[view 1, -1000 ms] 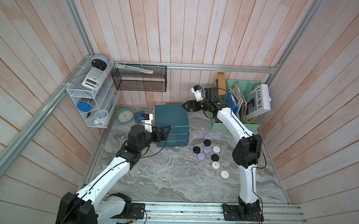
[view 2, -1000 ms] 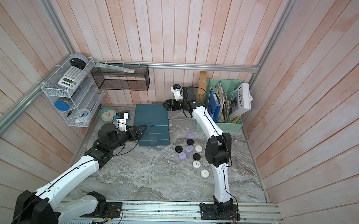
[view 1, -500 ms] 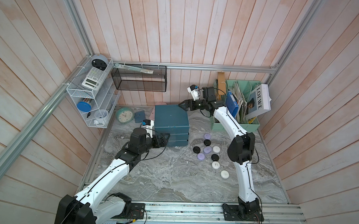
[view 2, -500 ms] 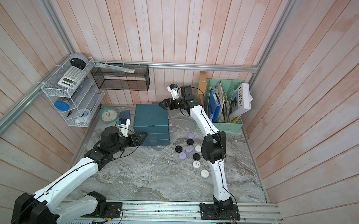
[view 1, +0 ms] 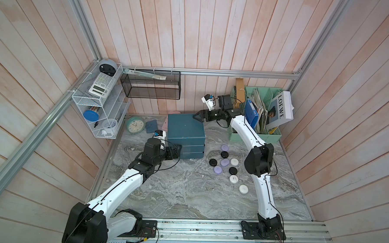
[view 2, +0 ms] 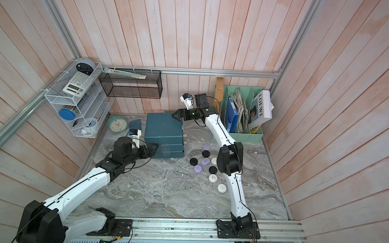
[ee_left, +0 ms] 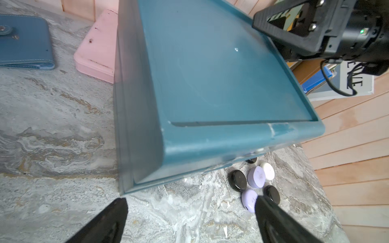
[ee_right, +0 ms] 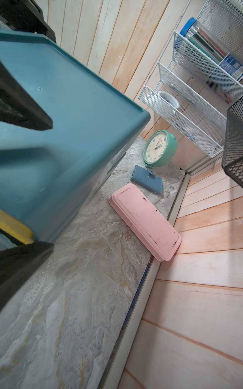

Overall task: Put the bluetooth earphones in the drawer according to color
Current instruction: Adjust the storage box at the center of the board.

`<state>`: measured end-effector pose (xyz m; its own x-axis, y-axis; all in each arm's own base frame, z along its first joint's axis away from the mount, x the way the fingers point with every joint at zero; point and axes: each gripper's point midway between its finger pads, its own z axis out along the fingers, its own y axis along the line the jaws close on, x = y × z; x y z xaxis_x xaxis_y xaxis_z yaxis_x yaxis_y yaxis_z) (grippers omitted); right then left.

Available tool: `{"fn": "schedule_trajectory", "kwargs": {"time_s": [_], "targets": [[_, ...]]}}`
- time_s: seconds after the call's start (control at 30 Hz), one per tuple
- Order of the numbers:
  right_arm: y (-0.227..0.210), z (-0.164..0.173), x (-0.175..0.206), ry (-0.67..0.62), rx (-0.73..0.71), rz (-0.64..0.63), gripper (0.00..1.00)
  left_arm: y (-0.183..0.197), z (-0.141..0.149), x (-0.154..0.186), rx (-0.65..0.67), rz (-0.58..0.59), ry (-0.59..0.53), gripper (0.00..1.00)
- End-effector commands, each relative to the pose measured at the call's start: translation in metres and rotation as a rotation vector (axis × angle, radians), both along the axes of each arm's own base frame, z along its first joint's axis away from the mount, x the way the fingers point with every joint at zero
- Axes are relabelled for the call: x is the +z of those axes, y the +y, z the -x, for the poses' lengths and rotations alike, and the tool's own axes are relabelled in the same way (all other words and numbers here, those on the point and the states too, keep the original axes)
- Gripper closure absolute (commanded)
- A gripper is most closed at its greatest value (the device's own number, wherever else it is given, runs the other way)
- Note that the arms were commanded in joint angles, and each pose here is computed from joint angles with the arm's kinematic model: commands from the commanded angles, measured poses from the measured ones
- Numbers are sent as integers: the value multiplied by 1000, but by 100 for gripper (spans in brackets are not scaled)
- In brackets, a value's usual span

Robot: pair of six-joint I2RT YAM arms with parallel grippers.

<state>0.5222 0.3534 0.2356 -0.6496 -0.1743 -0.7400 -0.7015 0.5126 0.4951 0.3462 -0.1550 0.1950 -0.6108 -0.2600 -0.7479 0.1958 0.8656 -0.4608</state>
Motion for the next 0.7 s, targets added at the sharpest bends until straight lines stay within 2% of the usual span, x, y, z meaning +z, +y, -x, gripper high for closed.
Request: {"fn": "schedule_trajectory", "kwargs": {"time_s": [0.0,0.23,0.67], "targets": [[4,19,-22,84,47,28,11,11,-14,17,50,-12,-52,0],[1,31,-24,106,27,16,11,33,-25,27,102,-53,-92,0],[-11,55,-23,118,-3,-4,12,39,-48,21,106,-83,-104,0]]}}
